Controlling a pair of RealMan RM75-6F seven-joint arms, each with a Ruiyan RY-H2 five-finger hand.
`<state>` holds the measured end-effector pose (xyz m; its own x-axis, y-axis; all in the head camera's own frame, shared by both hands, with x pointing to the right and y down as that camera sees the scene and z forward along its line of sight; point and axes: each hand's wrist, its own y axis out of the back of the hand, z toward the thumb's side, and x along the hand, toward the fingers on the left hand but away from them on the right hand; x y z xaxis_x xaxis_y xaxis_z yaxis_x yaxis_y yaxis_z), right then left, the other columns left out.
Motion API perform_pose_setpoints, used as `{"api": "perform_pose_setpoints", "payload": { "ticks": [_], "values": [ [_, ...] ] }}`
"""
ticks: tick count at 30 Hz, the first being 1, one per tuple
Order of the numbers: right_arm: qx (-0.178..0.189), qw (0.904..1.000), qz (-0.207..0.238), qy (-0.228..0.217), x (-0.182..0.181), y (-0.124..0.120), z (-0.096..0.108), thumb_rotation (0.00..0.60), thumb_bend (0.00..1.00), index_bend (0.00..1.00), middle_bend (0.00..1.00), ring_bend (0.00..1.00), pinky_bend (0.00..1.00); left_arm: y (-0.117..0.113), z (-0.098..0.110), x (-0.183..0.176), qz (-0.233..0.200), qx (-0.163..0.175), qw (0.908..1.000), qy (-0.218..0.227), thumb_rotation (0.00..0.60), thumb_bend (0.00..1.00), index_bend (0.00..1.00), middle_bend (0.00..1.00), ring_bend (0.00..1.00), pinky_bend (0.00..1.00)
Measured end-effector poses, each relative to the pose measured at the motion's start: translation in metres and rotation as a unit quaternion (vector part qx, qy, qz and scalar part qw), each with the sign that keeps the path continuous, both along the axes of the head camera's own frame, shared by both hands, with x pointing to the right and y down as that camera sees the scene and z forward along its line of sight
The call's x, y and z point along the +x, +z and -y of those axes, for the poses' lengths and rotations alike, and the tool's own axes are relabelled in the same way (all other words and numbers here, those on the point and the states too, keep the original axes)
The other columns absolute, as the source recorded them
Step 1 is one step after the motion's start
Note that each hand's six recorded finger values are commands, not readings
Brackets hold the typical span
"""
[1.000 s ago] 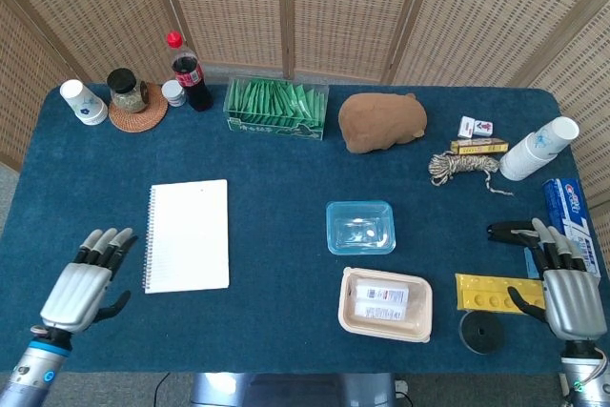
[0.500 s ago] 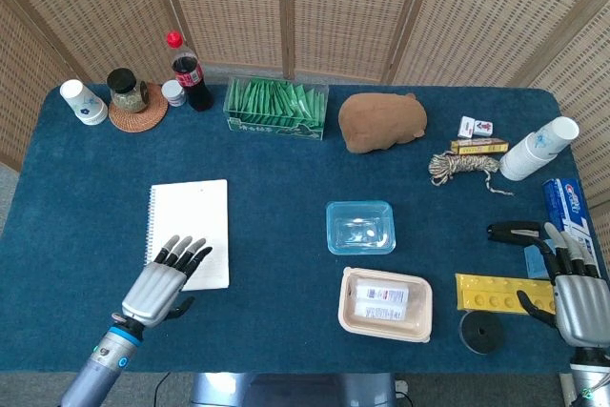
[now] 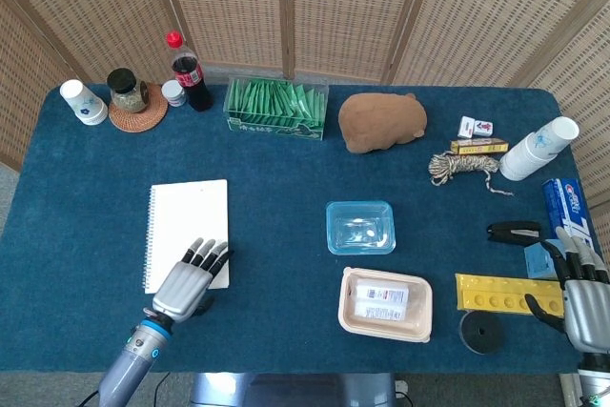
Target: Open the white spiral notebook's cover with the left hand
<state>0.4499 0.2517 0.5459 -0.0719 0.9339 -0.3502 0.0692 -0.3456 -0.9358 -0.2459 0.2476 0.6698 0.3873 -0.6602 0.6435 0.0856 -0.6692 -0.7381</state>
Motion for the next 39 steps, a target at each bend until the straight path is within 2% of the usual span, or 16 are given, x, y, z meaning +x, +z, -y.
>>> {"api": "perform_pose_setpoints", "payload": {
  "ticks": [34, 39],
  "values": [
    [0.008, 0.9999, 0.0, 0.008, 0.004, -0.003, -0.003, 0.6, 0.25, 0.13, 0.07, 0.06, 0.13, 0.021, 0.01, 0.008, 0.017, 0.004, 0.9997, -0.019, 0.6, 0.31, 0.09, 0.06, 0.0, 0.0],
    [0.01, 0.9999, -0.001, 0.008, 0.004, -0.005, -0.004, 0.6, 0.25, 0.13, 0.07, 0.06, 0.13, 0.02, 0.011, 0.006, 0.014, 0.008, 0.9995, -0.026, 0.6, 0.36, 0.1, 0.06, 0.0, 0.0]
  ]
}}
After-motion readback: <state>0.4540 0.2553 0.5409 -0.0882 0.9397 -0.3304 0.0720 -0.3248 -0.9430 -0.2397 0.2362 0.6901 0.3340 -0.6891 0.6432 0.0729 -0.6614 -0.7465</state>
